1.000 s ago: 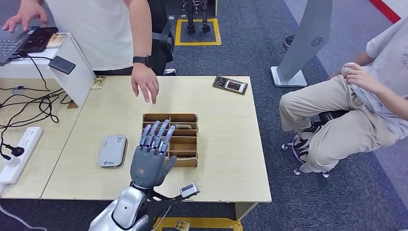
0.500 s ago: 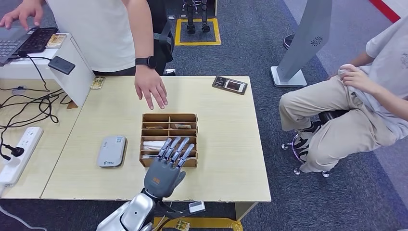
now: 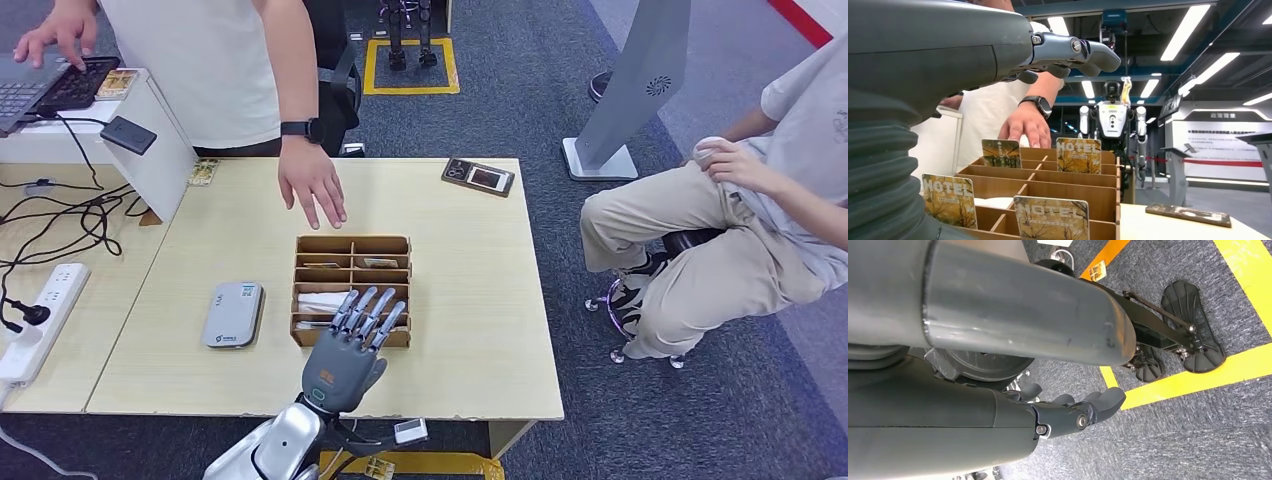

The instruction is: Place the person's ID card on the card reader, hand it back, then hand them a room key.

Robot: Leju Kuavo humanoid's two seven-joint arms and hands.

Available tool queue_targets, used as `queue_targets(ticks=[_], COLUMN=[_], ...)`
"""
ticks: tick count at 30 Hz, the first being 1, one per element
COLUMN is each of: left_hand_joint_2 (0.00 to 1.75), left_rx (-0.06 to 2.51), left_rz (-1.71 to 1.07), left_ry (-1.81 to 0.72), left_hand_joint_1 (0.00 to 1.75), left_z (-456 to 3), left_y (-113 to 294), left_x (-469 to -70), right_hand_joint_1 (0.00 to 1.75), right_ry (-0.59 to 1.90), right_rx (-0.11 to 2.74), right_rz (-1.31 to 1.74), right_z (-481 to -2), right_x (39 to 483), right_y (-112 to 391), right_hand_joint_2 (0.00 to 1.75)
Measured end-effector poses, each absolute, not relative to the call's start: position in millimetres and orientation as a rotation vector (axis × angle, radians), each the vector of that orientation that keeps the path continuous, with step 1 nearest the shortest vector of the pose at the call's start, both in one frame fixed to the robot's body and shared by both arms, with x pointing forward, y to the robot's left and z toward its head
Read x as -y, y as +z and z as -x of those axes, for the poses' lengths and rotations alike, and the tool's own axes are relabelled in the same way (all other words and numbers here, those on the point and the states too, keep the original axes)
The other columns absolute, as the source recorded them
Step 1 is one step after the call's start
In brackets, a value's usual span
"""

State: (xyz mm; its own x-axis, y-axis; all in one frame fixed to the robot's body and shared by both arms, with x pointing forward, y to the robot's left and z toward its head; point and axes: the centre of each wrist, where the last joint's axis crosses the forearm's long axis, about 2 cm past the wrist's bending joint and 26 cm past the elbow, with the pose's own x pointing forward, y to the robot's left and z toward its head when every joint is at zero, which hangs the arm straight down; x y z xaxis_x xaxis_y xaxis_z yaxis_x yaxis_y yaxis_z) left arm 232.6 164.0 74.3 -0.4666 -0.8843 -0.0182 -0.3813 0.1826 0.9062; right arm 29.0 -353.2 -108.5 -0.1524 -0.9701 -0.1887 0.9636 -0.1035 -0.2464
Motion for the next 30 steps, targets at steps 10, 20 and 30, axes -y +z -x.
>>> queue_targets(ticks=[10, 20, 30], left_hand_joint_2=[1.75, 1.75, 1.75], left_rx=[1.775, 1.676, 1.691], left_rz=[-1.290, -1.332, -1.317], left_ry=[-1.109, -1.125, -1.197], left_hand_joint_1=[0.00, 0.00, 0.00], left_z=[-242.2, -244.6, -244.6], left_y=[73.1, 64.5, 58.0], left_x=[-165.4, -161.4, -164.0], right_hand_joint_1=[0.00, 0.00, 0.00], right_ry=[-1.688, -1.690, -1.690], right_rx=[-0.361, -0.371, -0.371], right_rz=[0.028, 0.034, 0.033], right_z=[-27.6, -26.3, -26.4], right_x=[353.2, 353.1, 353.1], right_y=[-108.6, -108.7, -108.7], right_hand_joint_2=[0.00, 0.00, 0.00])
